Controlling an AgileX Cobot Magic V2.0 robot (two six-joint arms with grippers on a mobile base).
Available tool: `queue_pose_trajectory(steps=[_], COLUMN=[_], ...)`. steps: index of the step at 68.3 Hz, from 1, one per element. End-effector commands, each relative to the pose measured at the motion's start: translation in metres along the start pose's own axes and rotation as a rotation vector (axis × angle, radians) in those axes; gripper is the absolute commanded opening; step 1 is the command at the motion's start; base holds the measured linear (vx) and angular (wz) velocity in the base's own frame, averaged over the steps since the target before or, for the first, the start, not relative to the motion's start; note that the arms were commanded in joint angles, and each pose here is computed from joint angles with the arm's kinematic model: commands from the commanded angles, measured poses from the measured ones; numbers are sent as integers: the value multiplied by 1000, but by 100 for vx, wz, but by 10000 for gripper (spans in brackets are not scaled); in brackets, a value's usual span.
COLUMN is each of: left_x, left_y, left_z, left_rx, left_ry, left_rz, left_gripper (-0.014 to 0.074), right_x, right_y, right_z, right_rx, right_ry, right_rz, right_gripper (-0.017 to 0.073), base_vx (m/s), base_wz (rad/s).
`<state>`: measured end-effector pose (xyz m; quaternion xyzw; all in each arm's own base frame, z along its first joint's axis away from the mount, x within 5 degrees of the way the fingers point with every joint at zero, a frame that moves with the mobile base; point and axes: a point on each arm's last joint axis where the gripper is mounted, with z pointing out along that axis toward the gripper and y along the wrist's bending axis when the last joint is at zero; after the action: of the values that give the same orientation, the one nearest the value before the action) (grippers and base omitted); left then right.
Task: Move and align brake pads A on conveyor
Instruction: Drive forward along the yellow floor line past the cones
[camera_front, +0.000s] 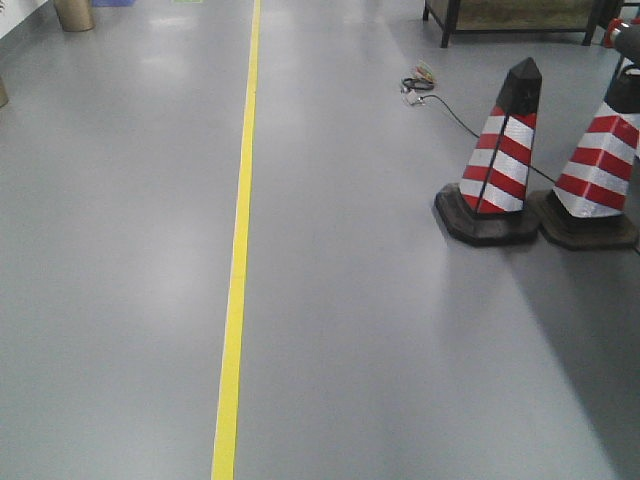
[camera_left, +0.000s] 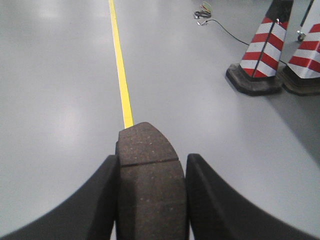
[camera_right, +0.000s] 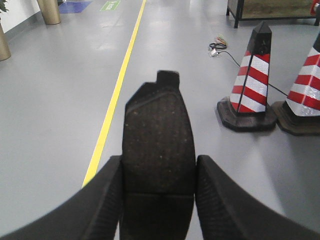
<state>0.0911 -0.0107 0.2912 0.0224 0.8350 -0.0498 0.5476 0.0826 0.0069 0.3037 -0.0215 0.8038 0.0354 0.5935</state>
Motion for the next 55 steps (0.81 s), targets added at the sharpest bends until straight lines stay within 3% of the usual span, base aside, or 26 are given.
queue_pose_trajectory(steps=[1,55], left_x=[-17,-17], left_y=[-2,-2], left_z=[-3,-3], left_rx=[12,12], left_ry=[-111,-111], left_rz=[-8,-8], left_gripper=[-6,-6], right_x=[-18,-18], right_y=[1,1], right_z=[-4,-4], right_rx=[-9,-9], right_ry=[-122,-122], right_rz=[-13,-13], right_gripper=[-10,-10], base_vx=[73,70], base_wz=[3,-1])
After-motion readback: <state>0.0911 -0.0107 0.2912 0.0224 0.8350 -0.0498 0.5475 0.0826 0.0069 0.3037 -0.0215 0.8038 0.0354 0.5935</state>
